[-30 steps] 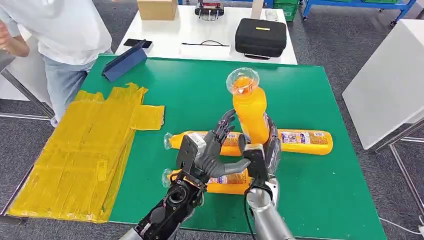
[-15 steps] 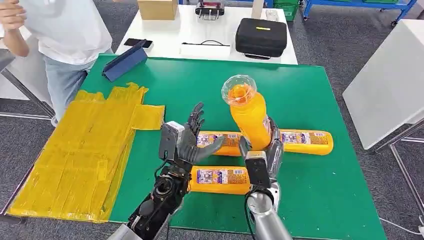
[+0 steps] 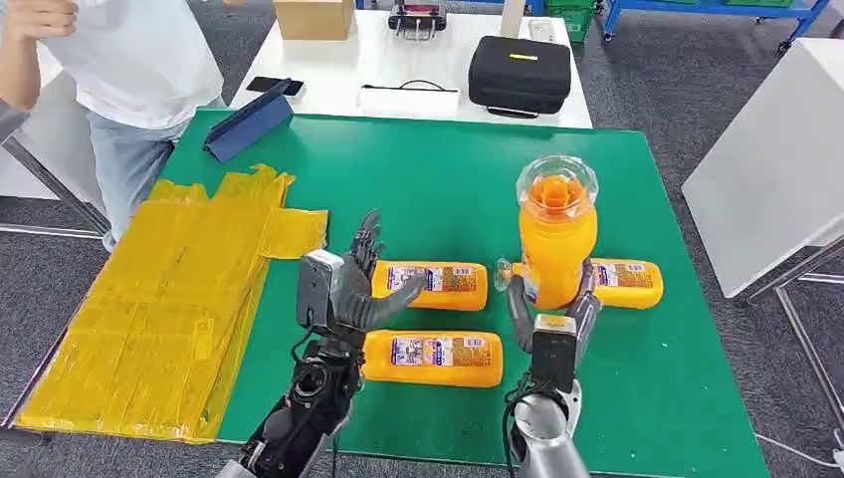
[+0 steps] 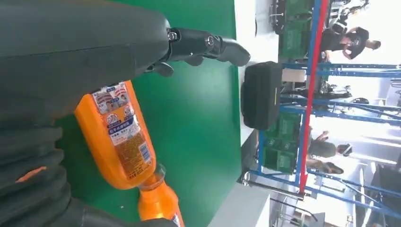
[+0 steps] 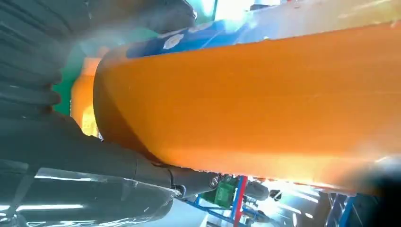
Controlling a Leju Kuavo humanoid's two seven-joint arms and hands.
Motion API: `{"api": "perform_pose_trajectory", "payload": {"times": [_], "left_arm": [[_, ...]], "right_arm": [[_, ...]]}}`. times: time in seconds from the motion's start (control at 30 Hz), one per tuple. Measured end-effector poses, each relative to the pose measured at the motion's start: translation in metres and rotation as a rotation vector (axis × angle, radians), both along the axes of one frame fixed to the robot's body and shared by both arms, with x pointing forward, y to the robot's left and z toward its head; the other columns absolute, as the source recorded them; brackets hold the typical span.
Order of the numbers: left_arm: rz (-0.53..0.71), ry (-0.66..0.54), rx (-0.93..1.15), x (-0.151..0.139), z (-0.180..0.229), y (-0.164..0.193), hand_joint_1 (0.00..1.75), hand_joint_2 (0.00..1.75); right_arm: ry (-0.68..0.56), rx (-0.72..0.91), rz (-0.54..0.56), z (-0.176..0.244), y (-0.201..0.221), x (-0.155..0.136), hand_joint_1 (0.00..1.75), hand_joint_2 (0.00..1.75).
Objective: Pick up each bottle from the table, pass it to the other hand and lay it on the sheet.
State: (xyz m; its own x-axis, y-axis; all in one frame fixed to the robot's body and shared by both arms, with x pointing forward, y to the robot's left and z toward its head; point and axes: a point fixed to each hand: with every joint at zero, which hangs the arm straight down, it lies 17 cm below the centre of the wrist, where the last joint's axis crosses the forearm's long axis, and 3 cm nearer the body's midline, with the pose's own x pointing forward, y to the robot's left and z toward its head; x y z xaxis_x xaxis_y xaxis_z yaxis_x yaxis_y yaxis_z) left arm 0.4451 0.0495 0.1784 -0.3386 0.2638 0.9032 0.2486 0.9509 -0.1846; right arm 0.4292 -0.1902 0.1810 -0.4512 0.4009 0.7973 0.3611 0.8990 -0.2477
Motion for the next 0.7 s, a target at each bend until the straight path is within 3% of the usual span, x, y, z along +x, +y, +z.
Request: {"api": "perform_pose_trajectory", "payload": {"times": [0.7], "left_arm": [[0.033, -0.006, -0.012, -0.002, 0.002, 0.011, 0.0, 1.75]], "right_arm": [[0.008, 0.021, 0.041, -0.004, 0.007, -0.003, 1.75, 1.75]]}}
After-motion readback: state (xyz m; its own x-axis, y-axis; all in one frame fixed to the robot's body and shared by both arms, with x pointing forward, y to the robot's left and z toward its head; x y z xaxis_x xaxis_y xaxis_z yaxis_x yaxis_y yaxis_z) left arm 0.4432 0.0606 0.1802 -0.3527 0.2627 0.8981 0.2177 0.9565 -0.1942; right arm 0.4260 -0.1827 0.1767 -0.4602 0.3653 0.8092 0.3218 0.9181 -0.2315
